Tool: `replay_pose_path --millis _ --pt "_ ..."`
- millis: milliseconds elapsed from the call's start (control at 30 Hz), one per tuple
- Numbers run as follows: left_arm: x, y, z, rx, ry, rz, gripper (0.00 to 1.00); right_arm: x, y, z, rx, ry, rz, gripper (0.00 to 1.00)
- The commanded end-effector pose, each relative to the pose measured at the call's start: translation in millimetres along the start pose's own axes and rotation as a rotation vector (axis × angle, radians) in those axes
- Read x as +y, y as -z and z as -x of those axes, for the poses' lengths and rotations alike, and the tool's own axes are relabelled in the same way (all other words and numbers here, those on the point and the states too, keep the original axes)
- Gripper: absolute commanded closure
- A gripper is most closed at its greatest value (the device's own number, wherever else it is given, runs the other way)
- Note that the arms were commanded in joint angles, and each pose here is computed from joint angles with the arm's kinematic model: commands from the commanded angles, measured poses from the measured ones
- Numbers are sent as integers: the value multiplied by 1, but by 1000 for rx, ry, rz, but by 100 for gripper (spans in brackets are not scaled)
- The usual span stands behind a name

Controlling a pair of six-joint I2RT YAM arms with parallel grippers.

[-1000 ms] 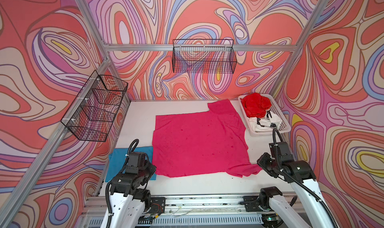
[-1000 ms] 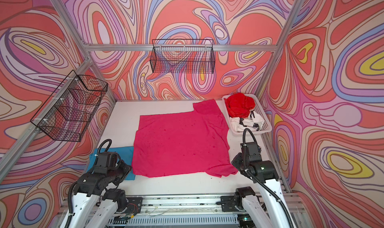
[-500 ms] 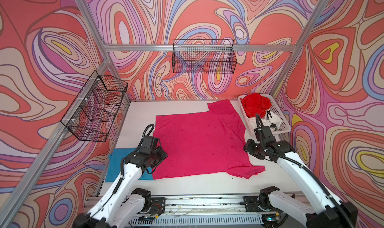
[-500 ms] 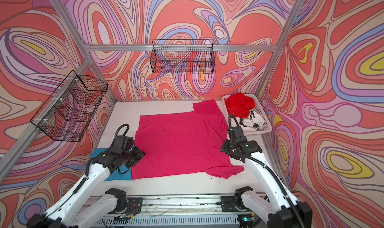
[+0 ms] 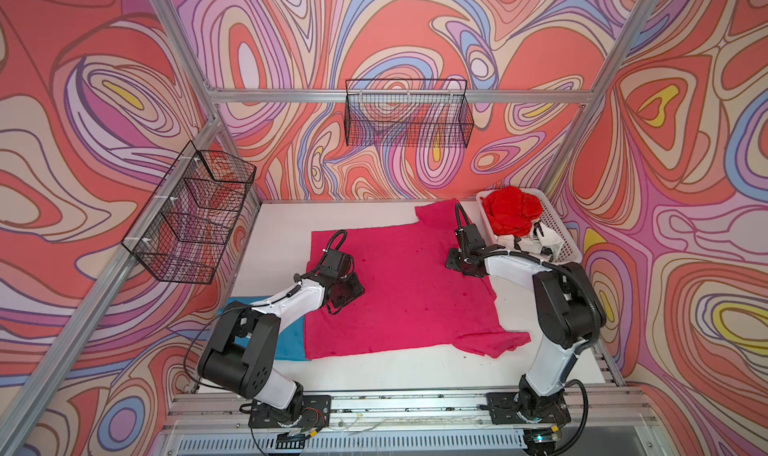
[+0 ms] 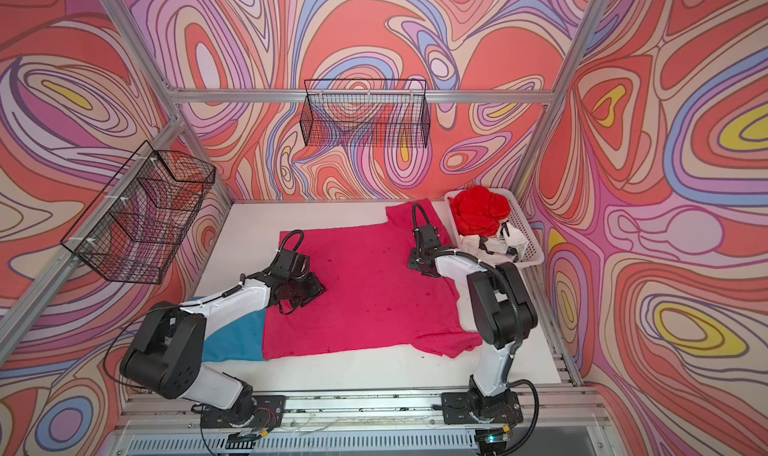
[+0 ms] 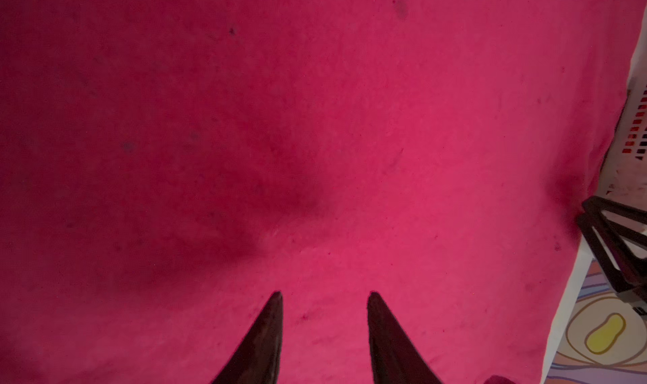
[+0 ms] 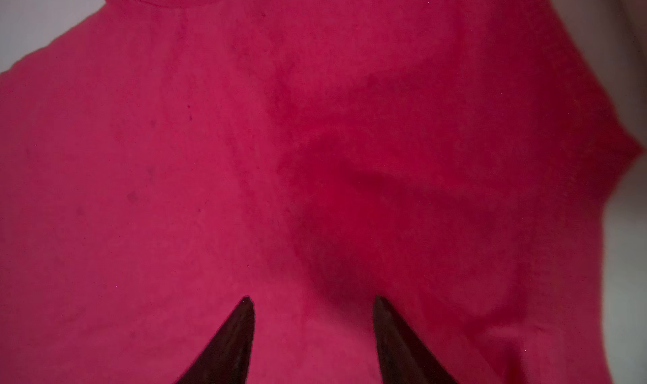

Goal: Fold and stack the t-shirts

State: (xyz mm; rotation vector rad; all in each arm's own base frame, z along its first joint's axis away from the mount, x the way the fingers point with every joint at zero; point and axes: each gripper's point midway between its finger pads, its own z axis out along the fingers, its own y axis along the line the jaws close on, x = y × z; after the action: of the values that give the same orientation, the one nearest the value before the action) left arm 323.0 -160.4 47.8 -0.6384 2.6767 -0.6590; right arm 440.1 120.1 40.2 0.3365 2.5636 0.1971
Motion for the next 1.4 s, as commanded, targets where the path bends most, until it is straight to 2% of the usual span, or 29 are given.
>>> replay_pose_path --millis 0,167,333,433,533,733,867,1033,1167,1367 --pt "-5 -9 -5 42 -23 -11 58 -26 -19 -2 34 -4 -62 43" --pt "14 -16 -38 148 -21 64 58 -53 -18 -30 131 6 -94 43" --pt "36 -12 -76 231 19 113 60 -57 -14 -76 280 49 -54 43" --pt "36 -4 -86 242 27 111 60 -58 -5 -94 340 63 -29 43" --pt "15 9 -71 199 1 78 60 -47 6 -76 313 85 1 43" --pt "-54 22 -1 67 -129 18 54 -7 12 32 117 110 10 39" --pt "-77 6 44 3 -158 -12 54 5 -16 84 26 113 -13 36" --pt "-73 -27 91 -45 -151 13 54 10 -63 122 -11 97 -24 33" --pt "-51 -44 101 -27 -120 64 55 12 -86 122 23 124 -32 31" --pt "2 -50 59 50 -31 161 60 18 -97 58 206 157 53 32"
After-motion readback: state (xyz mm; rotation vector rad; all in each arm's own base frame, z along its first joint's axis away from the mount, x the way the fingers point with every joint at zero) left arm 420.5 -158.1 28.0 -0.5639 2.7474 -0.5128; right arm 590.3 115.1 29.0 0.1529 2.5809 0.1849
